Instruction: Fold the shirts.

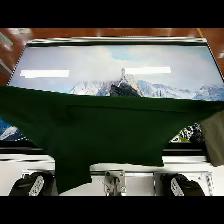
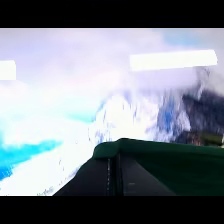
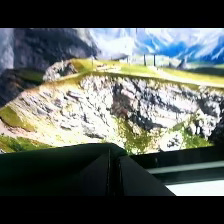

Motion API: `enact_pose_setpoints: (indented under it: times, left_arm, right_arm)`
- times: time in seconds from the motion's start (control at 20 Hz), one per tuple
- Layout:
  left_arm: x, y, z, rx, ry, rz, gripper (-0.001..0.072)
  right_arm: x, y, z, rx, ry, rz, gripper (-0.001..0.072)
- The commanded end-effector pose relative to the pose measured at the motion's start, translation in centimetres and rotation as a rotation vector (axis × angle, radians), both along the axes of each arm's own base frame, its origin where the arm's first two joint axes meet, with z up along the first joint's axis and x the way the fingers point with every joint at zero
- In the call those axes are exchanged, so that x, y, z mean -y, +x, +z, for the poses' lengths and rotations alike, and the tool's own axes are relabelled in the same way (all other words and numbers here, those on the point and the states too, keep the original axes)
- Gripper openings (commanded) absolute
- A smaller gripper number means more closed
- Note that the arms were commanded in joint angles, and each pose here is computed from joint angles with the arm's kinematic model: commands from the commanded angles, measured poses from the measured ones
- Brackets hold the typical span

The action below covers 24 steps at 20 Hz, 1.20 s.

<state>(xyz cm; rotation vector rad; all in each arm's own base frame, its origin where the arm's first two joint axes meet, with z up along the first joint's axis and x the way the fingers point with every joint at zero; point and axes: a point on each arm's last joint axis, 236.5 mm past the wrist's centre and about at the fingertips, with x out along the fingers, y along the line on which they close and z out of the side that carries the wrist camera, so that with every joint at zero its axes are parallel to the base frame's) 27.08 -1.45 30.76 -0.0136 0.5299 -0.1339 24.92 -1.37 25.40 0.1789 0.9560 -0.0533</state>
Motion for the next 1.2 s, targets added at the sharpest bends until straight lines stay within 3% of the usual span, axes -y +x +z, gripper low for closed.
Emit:
enact_pose_setpoints:
  times: [0.0, 0.15, 0.3, 0.55, 0.8, 1.0, 1.15]
  left_arm:
    - [-1.8, 6.1, -9.4, -0.204, -0.063, 0.028, 0.0034]
    - [-1.1, 12.8, -16.2, -0.28, -0.026, -0.087, 0.0034]
    - [-1.7, 19.2, -21.4, -0.257, -0.014, -0.06, 0.0034]
    - [-4.6, 25.1, -25.0, -0.148, 0.002, 0.058, 0.0034]
    - [-5.5, 26.7, -28.7, -0.166, 0.007, 0.09, 0.0034]
    - [-4.9, 25.6, -31.6, -0.265, 0.0, 0.059, 0.0034]
    - [-5.2, 22.3, -33.6, -0.424, 0.078, -0.026, 0.0035]
  right_arm:
    - [0.9, 7.1, -10.0, -0.12, 0.07, -0.039, 0.0055]
    - [0.3, 15.6, -15.9, -0.049, 0.195, -0.07, 0.0055]
    - [0.5, 23.1, -19.6, 0.084, 0.258, -0.099, 0.0055]
    - [-3.4, 29.2, -23.0, 0.239, 0.109, 0.035, 0.0056]
    - [-5.0, 32.3, -22.9, 0.378, 0.07, 0.034, 0.0056]
    - [-5.9, 30.1, -27.6, 0.192, 0.135, 0.02, 0.0056]
    - [-6.5, 27.4, -30.0, 0.035, 0.17, 0.025, 0.0056]
